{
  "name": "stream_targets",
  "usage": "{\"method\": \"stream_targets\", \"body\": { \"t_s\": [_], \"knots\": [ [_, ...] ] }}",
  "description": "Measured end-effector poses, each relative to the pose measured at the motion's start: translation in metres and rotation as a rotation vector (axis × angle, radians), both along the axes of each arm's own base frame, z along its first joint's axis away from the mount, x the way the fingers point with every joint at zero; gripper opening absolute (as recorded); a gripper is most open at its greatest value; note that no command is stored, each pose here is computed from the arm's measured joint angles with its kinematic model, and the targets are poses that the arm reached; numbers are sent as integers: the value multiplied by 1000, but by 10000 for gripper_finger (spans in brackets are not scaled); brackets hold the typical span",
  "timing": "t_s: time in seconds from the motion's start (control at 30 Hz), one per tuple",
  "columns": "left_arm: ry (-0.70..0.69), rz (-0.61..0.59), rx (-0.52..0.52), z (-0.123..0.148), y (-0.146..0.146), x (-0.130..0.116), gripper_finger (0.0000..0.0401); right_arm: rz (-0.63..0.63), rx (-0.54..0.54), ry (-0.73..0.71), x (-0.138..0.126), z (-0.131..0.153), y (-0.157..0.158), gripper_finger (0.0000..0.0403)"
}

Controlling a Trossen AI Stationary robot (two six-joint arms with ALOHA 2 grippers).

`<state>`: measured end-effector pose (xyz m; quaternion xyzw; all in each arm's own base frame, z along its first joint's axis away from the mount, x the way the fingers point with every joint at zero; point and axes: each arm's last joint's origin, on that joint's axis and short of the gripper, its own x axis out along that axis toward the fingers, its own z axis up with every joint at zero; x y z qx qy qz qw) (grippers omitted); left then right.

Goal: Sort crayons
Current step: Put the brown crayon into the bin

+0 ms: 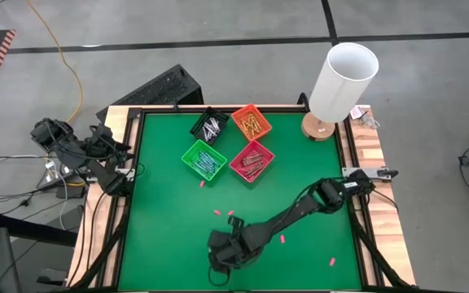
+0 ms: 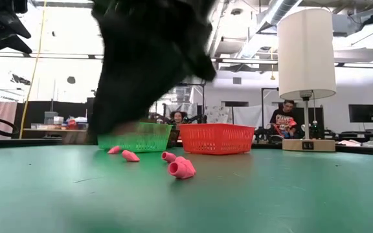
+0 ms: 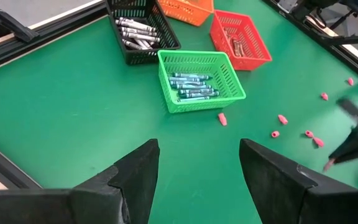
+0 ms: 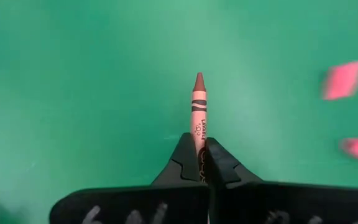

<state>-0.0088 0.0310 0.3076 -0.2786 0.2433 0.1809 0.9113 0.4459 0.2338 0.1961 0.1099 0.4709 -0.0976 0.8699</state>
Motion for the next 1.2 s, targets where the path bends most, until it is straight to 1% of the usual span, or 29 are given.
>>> {"method": "stream_targets", "body": {
  "t_s": [0.17, 0.27, 0.4, 0.5, 0.6, 0.7, 0.8, 0.87, 1.03, 1.2],
  "knots": [
    [-3, 4, 4, 0, 0, 0, 213, -41, -85, -33, -6, 39, -26, 0],
    [-3, 5, 4, 0, 0, 0, 213, -60, -138, -43, -13, 66, -47, 0],
    [-3, 5, 4, 0, 0, 0, 213, -77, -202, -41, -25, 106, -84, 0],
    [-3, 5, 3, 0, 0, 0, 213, -96, -240, -7, -35, 126, -114, 0],
    [-3, 5, 4, 0, 0, 0, 213, -86, -289, 34, -48, 146, -143, 0],
    [-2, 1, 11, 0, 0, 0, 213, -14, -369, 92, -59, 161, -170, 0],
    [-1, 0, 13, 0, 0, 0, 213, 113, -467, 191, -68, 167, -192, 0],
    [-1, -1, 13, 0, 0, 0, 213, 187, -514, 267, -74, 169, -204, 0],
    [-3, 4, 6, 0, 0, 0, 213, 297, -565, 431, -82, 165, -230, 0],
    [-3, 4, 6, 0, 0, 0, 213, 424, -621, 479, -80, 165, -249, 0]
  ]
}}
